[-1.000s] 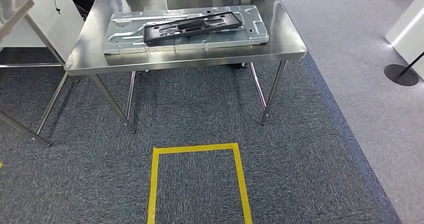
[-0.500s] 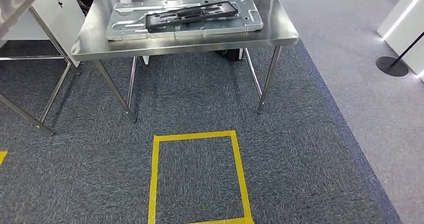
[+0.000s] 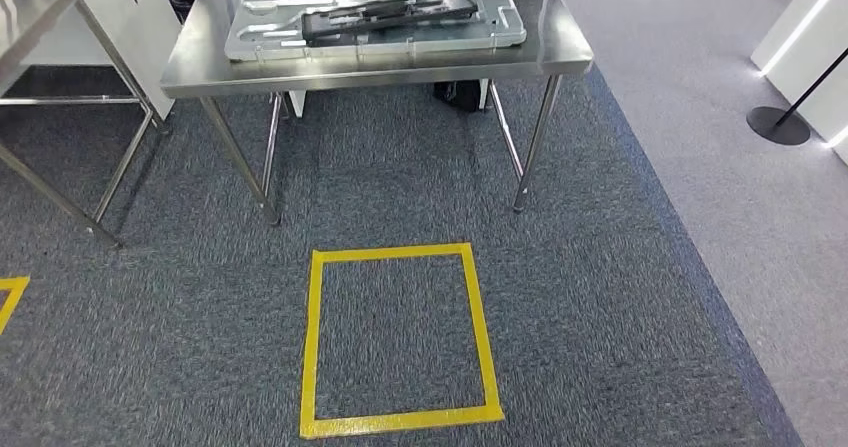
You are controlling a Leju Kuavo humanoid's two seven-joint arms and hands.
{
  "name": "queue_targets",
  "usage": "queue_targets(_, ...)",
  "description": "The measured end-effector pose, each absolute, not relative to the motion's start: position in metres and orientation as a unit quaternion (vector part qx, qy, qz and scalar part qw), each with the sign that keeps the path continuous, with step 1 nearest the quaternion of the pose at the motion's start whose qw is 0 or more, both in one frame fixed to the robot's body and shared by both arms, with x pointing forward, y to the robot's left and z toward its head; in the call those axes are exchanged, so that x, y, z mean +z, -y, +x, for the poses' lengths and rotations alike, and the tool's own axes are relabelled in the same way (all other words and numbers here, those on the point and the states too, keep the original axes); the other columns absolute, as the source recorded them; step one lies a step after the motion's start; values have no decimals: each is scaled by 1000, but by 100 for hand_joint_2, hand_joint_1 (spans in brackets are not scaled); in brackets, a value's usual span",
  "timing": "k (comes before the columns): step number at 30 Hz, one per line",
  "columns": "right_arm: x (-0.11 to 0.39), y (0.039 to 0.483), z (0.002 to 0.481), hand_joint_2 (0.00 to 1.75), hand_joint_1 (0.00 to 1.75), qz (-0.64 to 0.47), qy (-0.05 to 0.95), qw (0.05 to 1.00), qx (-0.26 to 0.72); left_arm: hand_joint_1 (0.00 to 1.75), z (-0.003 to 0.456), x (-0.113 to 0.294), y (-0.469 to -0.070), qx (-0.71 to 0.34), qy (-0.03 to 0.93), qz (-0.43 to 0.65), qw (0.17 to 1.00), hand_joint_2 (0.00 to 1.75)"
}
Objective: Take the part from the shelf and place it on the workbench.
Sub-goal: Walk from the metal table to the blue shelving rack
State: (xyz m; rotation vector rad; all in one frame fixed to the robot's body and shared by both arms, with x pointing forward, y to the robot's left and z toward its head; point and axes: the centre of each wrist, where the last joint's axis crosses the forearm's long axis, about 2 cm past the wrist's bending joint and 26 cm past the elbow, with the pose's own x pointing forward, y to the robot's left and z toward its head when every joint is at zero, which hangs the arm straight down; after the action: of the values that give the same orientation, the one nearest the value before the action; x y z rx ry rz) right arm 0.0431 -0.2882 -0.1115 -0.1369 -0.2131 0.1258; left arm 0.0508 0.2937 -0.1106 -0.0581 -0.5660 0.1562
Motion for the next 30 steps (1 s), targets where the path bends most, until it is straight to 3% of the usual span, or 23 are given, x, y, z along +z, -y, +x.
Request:
queue_targets(3, -112, 290, 43, 175, 0, -74, 98, 990, 62, 0, 49, -111, -292, 82, 276, -29, 957, 0)
queue_targets(24, -112, 294, 43, 175, 0, -74, 89, 991, 61, 0, 50, -111, -287, 89, 259, -22, 961, 0)
queue_targets(25, -112, 294, 42, 175, 0, -74, 88, 992, 59, 0, 50, -111, -287, 89, 259, -22, 961, 44)
queue_targets(28, -112, 294, 42, 44, 0, -76, 83, 992, 52, 0, 50, -111, -287, 90, 259, -21, 962, 175)
queue_targets(29, -112, 294, 42, 0, 0, -77, 85, 992, 51, 0, 49, -111, -287, 90, 259, -21, 962, 175)
queue_targets(30, -112, 294, 42, 0, 0, -77, 88, 992, 51, 0, 49, -111, -287, 91, 259, -21, 961, 175)
